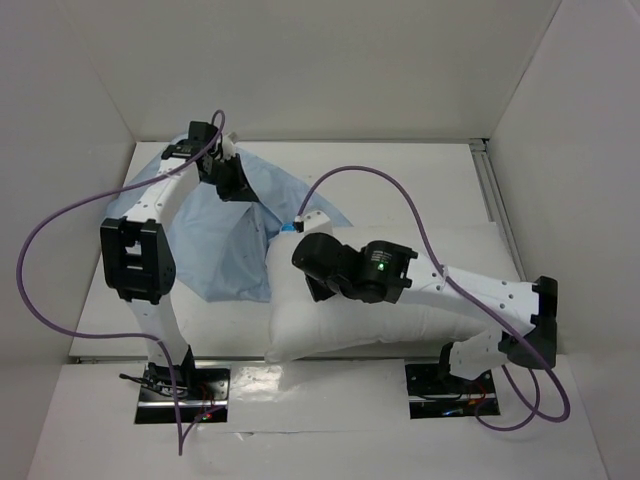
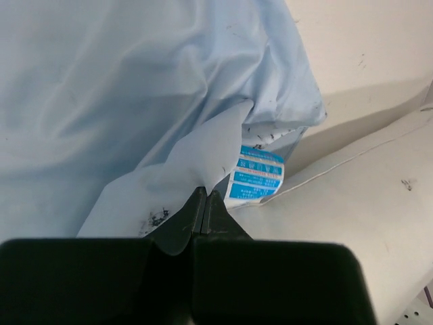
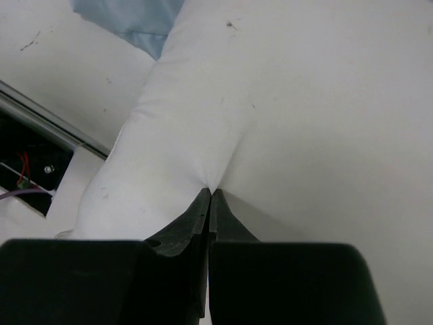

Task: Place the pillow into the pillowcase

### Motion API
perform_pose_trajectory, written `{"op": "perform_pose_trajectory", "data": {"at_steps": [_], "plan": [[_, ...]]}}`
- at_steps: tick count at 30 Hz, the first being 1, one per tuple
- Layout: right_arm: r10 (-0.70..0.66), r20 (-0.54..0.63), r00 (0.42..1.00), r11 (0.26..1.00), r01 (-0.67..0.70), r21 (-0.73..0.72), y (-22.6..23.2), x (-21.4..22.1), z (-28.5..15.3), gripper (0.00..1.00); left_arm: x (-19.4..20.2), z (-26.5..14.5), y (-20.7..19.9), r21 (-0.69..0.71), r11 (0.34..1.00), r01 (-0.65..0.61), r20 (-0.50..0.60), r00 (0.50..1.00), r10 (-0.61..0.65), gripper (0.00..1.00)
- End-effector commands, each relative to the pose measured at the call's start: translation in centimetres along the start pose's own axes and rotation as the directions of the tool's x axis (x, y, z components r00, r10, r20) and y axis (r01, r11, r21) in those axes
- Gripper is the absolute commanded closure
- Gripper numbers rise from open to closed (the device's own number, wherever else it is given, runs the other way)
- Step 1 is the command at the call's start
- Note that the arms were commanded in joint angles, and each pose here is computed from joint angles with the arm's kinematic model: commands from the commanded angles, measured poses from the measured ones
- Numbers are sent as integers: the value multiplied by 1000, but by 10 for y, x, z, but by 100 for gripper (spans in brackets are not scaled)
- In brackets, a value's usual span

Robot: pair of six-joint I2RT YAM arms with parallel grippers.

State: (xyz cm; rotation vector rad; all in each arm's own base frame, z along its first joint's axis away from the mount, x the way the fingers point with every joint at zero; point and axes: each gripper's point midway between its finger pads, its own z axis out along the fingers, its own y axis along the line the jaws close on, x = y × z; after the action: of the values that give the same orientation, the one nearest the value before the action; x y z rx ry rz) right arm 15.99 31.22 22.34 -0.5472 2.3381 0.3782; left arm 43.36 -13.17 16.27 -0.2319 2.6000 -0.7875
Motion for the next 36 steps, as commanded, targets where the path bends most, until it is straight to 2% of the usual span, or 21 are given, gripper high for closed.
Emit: {"op": "perform_pose_trajectory", "data": {"at_steps": [1,7,8,9,12,17,19,22,27,32,36], "plan": [[-49,36,998,992,52,-113,26,-25,-18,100,-4,-12,-2,-3,1000,-19,45,999,19,100],[-65,39,997,997,67,-27,12,-33,10,100,26,-29,-9,55,997,-47,11,999,46,100],[-58,38,998,998,58,1,5,-35,15,100,29,-46,-19,79,994,-82,49,996,78,100],[-53,57,997,998,52,20,-5,-46,23,100,45,-45,-14,81,994,-66,21,998,65,100],[-32,139,990,990,12,138,-38,-79,34,100,67,-65,-24,141,983,-120,45,992,114,100],[-4,171,985,975,-34,219,-82,-106,47,100,75,-78,-30,163,974,-154,61,987,146,100],[28,224,974,966,-85,245,-97,-124,44,100,83,-80,-32,186,967,-176,45,984,170,100],[41,267,963,958,-113,263,-103,-137,43,100,92,-83,-39,229,953,-197,28,980,196,100],[71,329,942,929,-183,323,-118,-157,50,100,99,-84,-43,245,949,-196,12,980,200,100],[88,280,956,881,-206,425,-144,-151,91,100,103,-91,-53,281,935,-215,20,976,218,100],[148,322,935,799,-305,518,-175,-147,101,100,109,-103,-65,336,918,-210,13,976,219,100]]}}
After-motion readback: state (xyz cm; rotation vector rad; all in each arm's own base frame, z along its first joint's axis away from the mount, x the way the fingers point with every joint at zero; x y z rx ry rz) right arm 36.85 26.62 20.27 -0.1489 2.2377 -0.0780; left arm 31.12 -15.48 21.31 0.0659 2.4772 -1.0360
